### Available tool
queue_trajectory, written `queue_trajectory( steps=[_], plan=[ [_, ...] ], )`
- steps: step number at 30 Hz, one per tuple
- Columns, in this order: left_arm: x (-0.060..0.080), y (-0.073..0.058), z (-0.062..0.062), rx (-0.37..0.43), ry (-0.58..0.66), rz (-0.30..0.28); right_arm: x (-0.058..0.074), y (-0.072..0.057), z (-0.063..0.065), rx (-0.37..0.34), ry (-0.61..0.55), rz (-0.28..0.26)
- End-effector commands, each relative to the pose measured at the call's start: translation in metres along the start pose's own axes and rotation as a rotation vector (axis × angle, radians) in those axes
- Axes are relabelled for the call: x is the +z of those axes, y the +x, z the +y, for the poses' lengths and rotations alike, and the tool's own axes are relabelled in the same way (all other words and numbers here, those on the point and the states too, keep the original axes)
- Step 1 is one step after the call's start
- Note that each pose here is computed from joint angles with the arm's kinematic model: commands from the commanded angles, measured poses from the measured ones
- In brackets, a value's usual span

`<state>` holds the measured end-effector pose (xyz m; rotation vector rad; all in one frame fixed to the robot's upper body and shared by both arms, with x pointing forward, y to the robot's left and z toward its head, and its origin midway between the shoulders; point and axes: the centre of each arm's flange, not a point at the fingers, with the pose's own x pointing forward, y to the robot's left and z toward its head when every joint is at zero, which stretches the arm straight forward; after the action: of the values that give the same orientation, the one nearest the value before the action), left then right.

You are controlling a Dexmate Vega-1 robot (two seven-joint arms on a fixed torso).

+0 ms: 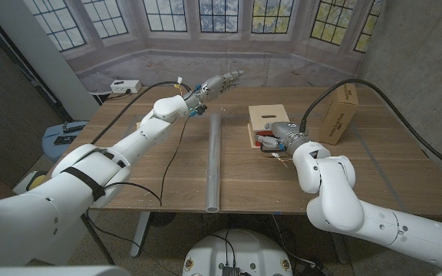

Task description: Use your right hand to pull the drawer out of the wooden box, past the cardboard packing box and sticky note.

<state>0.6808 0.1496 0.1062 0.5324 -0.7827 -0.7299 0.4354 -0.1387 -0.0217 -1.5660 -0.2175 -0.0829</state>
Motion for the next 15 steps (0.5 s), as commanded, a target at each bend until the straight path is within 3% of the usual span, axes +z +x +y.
queue_trajectory(
  steps=[1,15],
  plan=[
    [-0.0025,-0.0007,-0.0034,-0.004,-0.004,0.011,-0.0053,0.0073,0.006,0.06,-0.073,0.01],
    [-0.0026,0.0001,-0.0038,-0.006,-0.001,0.015,-0.0103,0.0146,0.0114,0.104,-0.089,0.021]
  ],
)
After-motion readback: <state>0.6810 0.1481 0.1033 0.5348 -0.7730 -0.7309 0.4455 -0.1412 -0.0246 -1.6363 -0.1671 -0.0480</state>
